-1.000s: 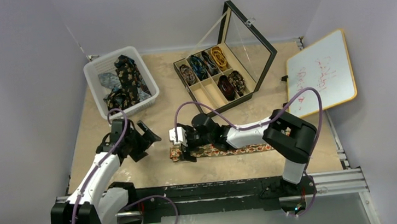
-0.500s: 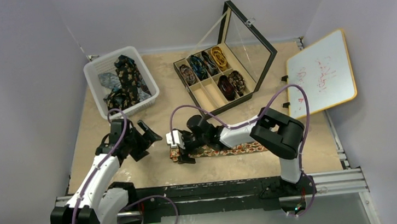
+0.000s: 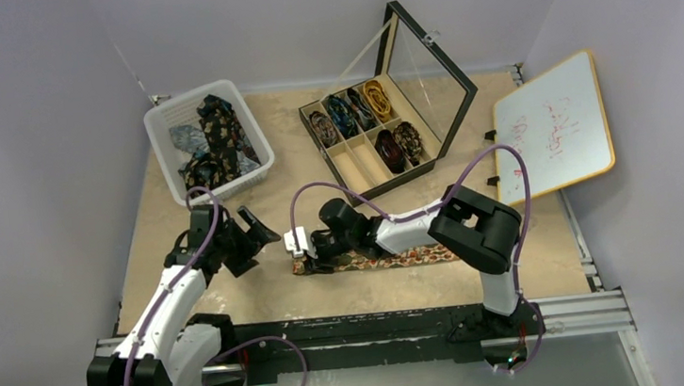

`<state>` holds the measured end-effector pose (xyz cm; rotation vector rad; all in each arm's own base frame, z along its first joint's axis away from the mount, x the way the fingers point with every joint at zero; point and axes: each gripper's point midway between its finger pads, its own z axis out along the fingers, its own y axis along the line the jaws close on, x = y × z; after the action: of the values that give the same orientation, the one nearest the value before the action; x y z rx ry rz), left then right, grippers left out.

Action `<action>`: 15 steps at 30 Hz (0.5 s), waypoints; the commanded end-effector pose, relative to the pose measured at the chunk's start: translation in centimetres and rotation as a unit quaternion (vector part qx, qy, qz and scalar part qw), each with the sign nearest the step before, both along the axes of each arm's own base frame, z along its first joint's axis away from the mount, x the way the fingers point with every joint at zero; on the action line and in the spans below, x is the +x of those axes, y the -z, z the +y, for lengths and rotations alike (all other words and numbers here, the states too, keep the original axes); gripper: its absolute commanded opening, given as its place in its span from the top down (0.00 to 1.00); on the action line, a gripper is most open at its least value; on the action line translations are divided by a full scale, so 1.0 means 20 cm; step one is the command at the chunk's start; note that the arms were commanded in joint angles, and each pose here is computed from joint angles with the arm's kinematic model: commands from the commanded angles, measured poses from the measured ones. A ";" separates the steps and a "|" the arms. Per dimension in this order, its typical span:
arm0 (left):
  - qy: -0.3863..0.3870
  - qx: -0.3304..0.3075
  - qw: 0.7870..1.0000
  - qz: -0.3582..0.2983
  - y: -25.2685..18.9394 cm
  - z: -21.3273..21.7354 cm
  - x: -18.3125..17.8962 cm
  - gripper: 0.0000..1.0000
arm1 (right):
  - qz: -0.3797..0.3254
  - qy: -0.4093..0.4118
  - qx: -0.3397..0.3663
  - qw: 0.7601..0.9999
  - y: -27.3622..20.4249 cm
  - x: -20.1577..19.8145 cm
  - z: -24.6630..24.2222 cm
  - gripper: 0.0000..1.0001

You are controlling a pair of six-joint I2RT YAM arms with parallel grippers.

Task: Roll the ties
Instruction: Roll the tie at the center of the board.

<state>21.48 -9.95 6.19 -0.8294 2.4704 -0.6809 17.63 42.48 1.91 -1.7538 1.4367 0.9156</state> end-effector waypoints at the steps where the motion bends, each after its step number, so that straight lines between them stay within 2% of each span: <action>1: 0.011 -0.007 1.000 -0.022 -0.02 -0.01 0.01 0.15 | -0.001 -0.014 -0.011 1.000 0.01 0.00 0.00 0.59; 3: 0.013 -0.011 1.000 -0.022 -0.01 -0.02 0.01 0.16 | 0.000 -0.020 -0.008 1.000 0.00 0.00 0.00 0.62; 9: 0.020 -0.029 0.999 -0.022 0.01 -0.05 -0.02 0.16 | -0.020 0.002 -0.004 1.000 -0.05 0.07 0.02 0.25; 13: 0.021 -0.038 0.999 -0.024 0.03 -0.06 -0.04 0.16 | -0.037 0.033 0.031 0.998 -0.19 0.12 0.03 0.16; 15: 0.023 -0.041 0.999 -0.025 0.04 -0.06 -0.05 0.16 | -0.042 0.077 0.066 0.994 -0.31 0.18 0.02 0.10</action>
<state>20.09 -10.74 5.02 -0.8040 2.4776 -0.7577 18.93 42.37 2.55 -1.7350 1.4487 0.8694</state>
